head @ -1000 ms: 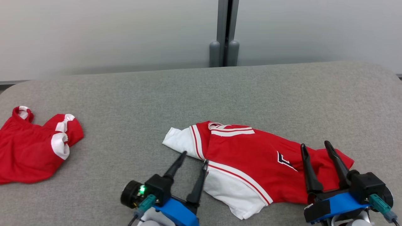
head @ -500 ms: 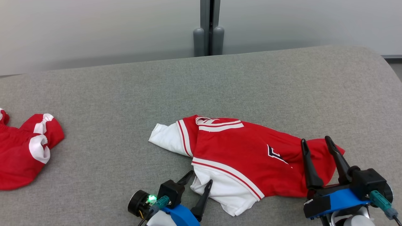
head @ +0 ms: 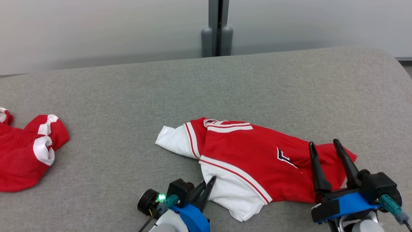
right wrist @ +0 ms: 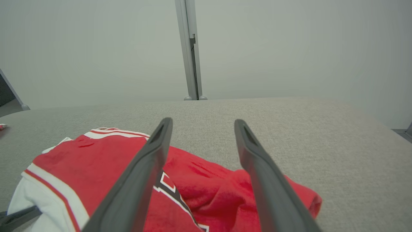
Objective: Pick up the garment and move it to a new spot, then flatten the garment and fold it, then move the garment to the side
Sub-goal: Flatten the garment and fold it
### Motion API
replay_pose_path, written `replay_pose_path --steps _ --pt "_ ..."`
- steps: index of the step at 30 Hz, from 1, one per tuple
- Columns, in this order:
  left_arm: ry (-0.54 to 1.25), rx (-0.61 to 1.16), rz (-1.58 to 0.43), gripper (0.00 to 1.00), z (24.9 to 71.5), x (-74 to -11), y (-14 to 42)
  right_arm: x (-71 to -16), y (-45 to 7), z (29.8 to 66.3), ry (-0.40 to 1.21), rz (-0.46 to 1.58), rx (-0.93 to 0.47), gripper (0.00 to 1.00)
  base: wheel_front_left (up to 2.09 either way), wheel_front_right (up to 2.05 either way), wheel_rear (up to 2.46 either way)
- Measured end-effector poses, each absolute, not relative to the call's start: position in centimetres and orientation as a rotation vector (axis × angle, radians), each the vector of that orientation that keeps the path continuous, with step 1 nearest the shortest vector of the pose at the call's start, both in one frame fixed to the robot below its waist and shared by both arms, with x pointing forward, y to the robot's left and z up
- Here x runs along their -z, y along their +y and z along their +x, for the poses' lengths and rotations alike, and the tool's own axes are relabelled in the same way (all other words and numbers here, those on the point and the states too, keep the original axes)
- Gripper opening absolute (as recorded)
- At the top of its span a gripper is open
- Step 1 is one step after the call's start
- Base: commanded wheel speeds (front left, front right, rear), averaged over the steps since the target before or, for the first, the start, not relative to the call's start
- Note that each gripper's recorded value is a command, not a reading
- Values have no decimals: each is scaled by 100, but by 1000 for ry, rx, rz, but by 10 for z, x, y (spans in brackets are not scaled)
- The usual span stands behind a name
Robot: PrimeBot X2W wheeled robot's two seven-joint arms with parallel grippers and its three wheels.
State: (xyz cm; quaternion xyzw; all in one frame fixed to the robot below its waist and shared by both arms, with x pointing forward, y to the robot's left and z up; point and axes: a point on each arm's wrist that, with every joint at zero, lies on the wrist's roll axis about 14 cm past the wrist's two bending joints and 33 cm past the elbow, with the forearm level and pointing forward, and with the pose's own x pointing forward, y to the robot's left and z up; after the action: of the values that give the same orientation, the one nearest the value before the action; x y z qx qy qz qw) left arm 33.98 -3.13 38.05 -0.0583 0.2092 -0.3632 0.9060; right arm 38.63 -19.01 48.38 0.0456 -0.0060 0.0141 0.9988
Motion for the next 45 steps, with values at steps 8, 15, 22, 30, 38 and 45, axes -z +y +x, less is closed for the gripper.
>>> replay_pose_path --steps 8,15,22,30,38,45 --pt "315 580 -172 0 367 -411 8 -485 -182 388 -17 101 -50 100 0 0 0" --pt "267 364 -174 0 364 -418 80 -484 -166 394 -16 114 -94 100 0 0 0" --pt "270 167 -181 0 346 -417 143 -477 -156 397 6 118 -123 100 0 0 0" --pt "357 79 -196 100 312 -399 165 -468 -152 398 34 119 -132 100 0 0 0" --pt "199 66 -195 100 333 -437 168 -472 -151 397 25 104 -137 100 0 0 0" --pt "8 79 -162 100 362 -491 166 -475 -159 393 16 96 -115 100 0 0 0"
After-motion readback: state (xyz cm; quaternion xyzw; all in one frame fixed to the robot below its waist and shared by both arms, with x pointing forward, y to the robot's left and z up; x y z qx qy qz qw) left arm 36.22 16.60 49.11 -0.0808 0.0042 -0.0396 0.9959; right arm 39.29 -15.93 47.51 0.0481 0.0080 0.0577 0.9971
